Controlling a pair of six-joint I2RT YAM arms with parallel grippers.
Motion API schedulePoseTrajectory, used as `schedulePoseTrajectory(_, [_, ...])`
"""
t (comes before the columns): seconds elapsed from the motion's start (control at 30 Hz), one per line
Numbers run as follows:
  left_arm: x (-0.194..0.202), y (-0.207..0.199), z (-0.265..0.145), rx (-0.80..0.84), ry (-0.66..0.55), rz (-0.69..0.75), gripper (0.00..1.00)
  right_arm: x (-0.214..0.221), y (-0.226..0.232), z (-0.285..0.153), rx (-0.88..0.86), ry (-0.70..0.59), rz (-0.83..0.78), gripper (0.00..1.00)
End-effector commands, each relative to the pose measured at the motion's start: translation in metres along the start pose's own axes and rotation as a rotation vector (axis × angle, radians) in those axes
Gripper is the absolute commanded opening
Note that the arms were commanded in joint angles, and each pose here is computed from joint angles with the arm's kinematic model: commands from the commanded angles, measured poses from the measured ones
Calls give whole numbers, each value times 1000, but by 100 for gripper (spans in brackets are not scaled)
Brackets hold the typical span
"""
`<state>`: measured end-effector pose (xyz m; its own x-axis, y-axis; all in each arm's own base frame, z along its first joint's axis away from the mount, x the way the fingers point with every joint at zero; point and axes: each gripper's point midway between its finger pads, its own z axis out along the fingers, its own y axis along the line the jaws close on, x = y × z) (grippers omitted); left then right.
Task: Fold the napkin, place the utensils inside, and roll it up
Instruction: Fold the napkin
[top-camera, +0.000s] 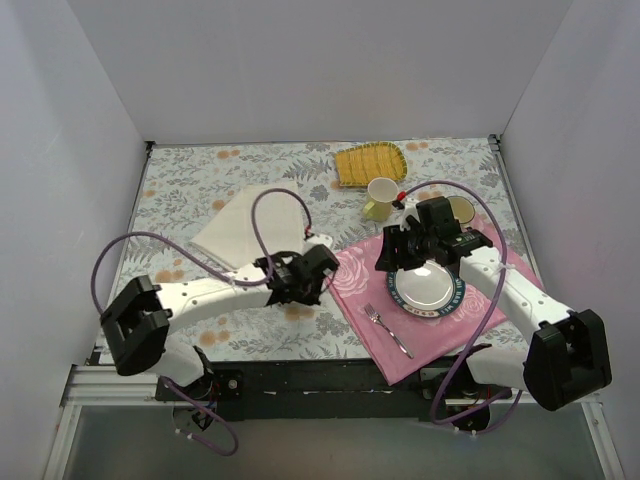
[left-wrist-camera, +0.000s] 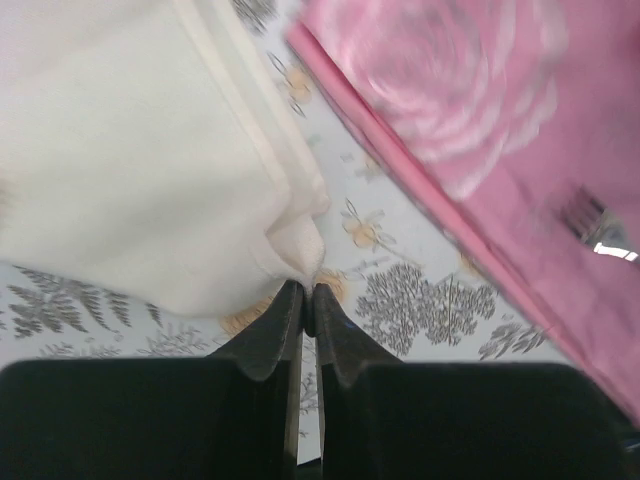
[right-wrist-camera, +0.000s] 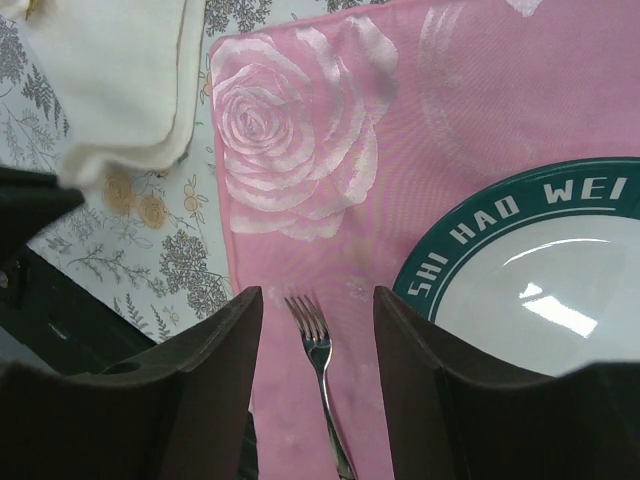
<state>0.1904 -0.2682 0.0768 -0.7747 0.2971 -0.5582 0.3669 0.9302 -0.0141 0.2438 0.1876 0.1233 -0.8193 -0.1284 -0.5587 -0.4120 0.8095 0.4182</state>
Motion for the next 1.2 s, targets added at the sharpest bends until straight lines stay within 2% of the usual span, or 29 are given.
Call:
schedulePoseTrajectory(0.0, [-60, 43, -31, 84, -120, -211, 0, -13, 7, 1, -39, -29, -13, 57])
schedulePoseTrajectory(0.13, [-86, 91, -39, 72, -171, -327, 0, -16, 9, 3, -51, -27, -18, 56])
schedulePoseTrajectory(0.4, [-115, 176, -49, 19, -257, -542, 0, -24, 13, 8, -78, -20, -33, 56])
schedulePoseTrajectory(0.47, [-122, 178, -53, 73, -266, -580, 0, -25, 15, 9, -86, -21, -36, 57])
schedulePoseTrajectory(0.6, [-128, 211, -56, 48, -297, -680, 0, -26, 15, 13, -97, -10, -41, 57])
schedulePoseTrajectory(0.87, [-134, 231, -56, 91, -336, -813, 0, -27, 16, 16, -108, 3, -47, 57])
schedulePoseTrajectory(1.17, [-131, 269, -59, 34, -396, -929, 0, -28, 18, 21, -129, 14, -54, 57])
